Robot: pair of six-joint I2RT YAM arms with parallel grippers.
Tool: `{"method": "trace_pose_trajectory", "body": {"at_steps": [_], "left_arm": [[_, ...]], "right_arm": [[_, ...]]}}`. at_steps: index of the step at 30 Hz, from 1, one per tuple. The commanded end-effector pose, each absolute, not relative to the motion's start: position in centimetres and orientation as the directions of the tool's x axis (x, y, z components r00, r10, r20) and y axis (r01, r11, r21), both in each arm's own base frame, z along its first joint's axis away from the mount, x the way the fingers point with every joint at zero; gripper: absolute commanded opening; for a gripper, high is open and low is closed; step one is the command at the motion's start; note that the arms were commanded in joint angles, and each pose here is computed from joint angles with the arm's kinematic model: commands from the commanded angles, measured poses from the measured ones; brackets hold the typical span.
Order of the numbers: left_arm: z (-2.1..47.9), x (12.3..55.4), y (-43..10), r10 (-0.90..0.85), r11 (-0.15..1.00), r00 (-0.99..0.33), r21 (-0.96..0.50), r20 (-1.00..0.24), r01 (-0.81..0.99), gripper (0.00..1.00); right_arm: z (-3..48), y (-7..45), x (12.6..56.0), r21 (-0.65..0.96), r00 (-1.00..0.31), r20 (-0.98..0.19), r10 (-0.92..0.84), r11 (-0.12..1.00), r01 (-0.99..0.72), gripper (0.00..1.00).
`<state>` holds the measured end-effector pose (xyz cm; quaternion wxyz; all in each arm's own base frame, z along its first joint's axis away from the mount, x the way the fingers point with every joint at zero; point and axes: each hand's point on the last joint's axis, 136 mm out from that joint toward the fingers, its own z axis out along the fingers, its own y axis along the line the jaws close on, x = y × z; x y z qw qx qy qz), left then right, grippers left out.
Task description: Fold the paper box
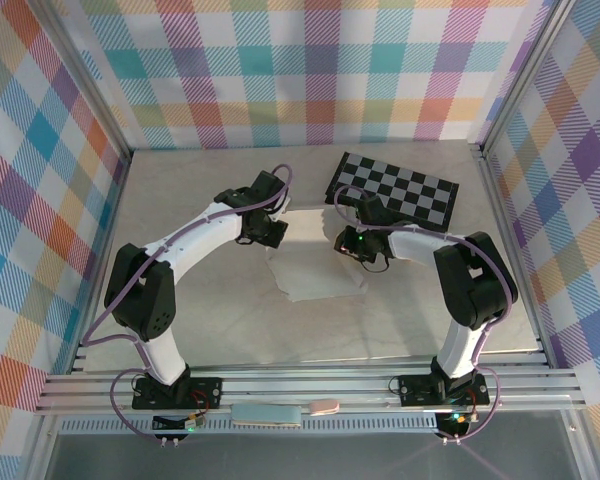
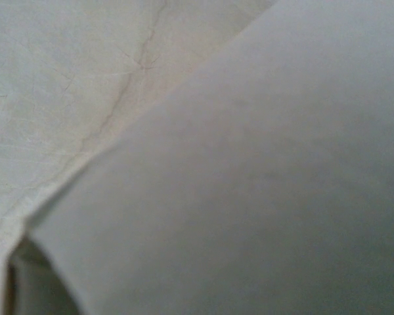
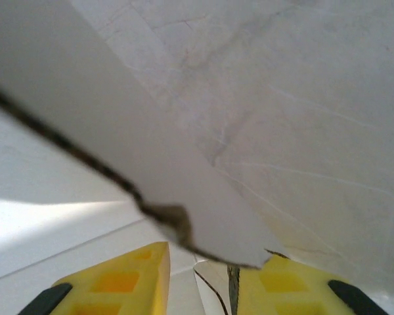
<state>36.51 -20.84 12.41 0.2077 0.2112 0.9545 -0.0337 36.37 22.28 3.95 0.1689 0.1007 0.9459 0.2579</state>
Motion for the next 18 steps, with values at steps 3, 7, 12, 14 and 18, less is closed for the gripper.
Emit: {"method": "trace_pose_trajectory", "body": {"at_steps": [3,7,12,14,18], "left_arm": [[12.5,36.4,-20.7,0.381,0.908,-0.832,-0.006,-0.403,0.419,0.0],[12.2,36.4,-20.6,0.372,0.91,-0.839,-0.02,-0.398,0.413,0.0],[12.1,36.4,-20.6,0.372,0.91,-0.841,-0.024,-0.393,0.413,0.0],[12.1,36.5,-20.6,0.368,0.911,-0.842,-0.026,-0.394,0.411,0.0],[11.9,36.5,-20.7,0.368,0.911,-0.845,-0.031,-0.389,0.411,0.0]], "right_arm": [[5.0,22.9,36.6,0.583,-0.906,-0.337,0.258,0.812,0.014,0.31],[5.4,23.2,36.7,0.607,-0.902,-0.347,0.257,0.795,-0.007,0.32],[6.3,23.5,37.2,0.606,-0.897,-0.376,0.231,0.794,-0.049,0.31],[6.6,23.8,37.3,0.613,-0.898,-0.381,0.222,0.788,-0.065,0.31],[7.2,24.3,37.6,0.626,-0.895,-0.391,0.214,0.775,-0.088,0.3]]}}
